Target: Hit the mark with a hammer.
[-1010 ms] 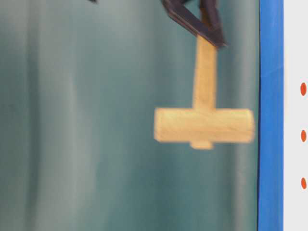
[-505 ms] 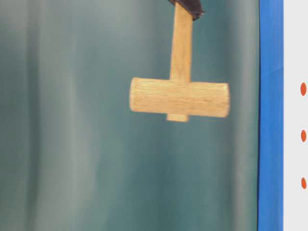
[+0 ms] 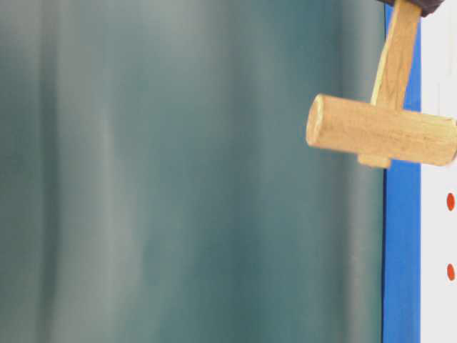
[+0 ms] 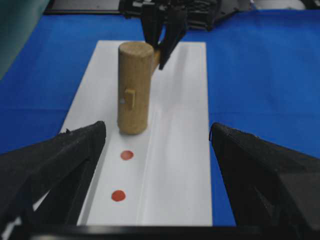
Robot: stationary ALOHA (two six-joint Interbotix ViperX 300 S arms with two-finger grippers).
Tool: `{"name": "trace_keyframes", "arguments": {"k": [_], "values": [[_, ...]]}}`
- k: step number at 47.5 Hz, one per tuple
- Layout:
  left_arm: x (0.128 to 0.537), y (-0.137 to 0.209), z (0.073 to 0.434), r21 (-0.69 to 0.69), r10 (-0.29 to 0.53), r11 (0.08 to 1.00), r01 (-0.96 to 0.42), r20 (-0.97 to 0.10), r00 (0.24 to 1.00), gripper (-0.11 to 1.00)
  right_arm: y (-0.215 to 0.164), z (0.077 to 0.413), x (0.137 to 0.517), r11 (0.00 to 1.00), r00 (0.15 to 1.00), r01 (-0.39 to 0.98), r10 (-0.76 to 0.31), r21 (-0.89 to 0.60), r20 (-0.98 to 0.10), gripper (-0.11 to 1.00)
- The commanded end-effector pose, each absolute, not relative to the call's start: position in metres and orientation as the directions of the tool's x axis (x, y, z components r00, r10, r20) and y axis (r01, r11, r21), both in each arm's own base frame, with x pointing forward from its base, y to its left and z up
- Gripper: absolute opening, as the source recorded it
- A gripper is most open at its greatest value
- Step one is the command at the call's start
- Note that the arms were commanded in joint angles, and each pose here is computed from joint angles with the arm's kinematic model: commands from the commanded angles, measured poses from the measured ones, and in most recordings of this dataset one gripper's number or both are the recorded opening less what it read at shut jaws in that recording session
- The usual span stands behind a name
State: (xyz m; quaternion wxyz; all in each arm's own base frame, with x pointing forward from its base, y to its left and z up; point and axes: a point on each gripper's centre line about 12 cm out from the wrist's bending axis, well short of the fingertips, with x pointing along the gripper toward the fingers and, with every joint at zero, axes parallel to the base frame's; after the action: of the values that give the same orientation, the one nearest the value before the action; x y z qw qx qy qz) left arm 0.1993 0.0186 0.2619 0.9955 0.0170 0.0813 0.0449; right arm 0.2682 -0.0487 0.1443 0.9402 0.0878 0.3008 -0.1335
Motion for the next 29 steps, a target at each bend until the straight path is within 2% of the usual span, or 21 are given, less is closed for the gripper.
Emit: {"name": "trace_keyframes", "arguments": {"k": [1, 13, 29], "values": [[0.201, 0.019, 0.266, 0.038, 0.094, 0.995, -0.090, -0.147, 0.985, 0.83, -0.049, 0.170, 0.273, 0.951, 0.835, 0.294, -0.207, 0.096, -0.509, 0.02], [0.201, 0.019, 0.266, 0.038, 0.094, 0.995, -0.090, -0.147, 0.985, 0.83, -0.045, 0.221, 0.261, 0.963, 0.911, 0.249, -0.198, 0.099, -0.361, 0.02], [0.201, 0.019, 0.266, 0.038, 0.094, 0.995, -0.089, -0.148, 0.984, 0.83, -0.042, 0.224, 0.268, 0.968, 0.908, 0.230, -0.175, 0.104, -0.381, 0.02]]}}
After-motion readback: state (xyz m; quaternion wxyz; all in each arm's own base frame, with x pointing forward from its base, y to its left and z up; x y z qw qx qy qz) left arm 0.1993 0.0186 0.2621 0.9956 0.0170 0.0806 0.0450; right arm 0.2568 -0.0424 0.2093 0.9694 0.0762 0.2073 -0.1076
